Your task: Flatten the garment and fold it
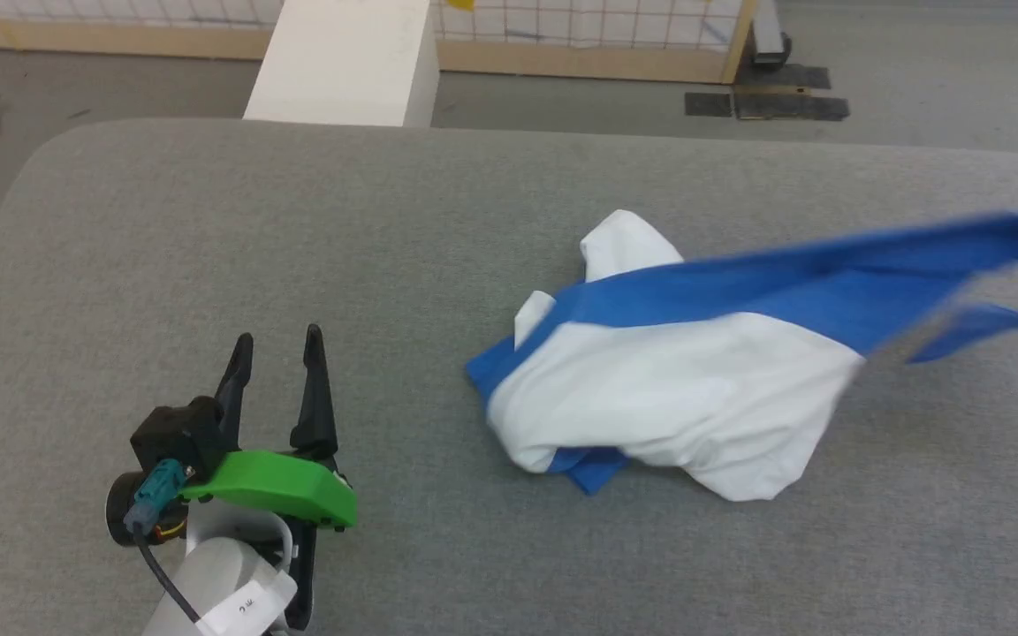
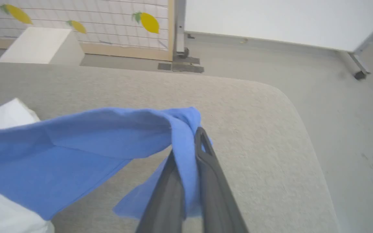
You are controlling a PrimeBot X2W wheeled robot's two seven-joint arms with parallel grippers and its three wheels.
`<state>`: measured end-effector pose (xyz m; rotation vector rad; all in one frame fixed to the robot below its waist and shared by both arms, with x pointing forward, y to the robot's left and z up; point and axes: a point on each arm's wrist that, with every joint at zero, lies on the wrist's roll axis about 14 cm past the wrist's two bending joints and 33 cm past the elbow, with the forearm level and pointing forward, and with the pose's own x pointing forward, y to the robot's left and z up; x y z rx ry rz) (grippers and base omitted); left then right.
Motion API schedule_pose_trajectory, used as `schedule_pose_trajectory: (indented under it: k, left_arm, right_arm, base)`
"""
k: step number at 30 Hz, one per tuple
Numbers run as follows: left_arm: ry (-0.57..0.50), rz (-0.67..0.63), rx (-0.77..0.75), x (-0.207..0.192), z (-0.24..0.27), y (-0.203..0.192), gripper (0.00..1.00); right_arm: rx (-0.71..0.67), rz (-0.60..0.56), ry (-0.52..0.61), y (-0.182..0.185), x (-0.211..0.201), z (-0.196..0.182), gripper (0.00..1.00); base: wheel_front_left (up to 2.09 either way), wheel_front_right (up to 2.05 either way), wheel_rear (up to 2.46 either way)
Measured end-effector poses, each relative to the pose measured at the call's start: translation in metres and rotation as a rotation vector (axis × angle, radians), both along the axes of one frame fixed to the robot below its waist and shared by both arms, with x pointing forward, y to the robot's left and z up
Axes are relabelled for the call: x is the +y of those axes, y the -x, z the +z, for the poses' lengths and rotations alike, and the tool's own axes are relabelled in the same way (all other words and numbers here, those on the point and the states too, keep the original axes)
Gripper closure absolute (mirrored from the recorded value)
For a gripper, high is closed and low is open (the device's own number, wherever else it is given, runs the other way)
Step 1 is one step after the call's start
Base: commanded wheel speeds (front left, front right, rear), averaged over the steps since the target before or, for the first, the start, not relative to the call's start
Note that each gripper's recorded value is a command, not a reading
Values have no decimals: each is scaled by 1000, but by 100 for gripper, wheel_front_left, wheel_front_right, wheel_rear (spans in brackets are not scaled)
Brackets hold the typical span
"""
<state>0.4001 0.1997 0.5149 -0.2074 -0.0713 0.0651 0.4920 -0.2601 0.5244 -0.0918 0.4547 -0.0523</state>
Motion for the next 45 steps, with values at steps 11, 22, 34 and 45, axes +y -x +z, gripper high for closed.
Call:
schedule_pose_trajectory:
  k: [11, 22, 34, 45]
  left_arm:
    - [5, -43, 23, -12, -7, -2, 0]
    - [13, -88, 30, -25, -4, -1, 0]
    - [114, -554, 418, -152, -48, 20, 0]
    - [59, -669, 675, -179, -91, -4, 9]
  right_arm:
    - [412, -410, -50, 150, -102, -123, 100]
    - [-128, -291, -140, 96, -63, -35, 0]
    - [-204, -242, -177, 108, -36, -27, 0]
    - [-145, -262, -166, 113, -40, -48, 0]
  base:
    - [0, 0, 0]
    - [0, 0, 0]
    - [0, 0, 0]
    - [0, 0, 0]
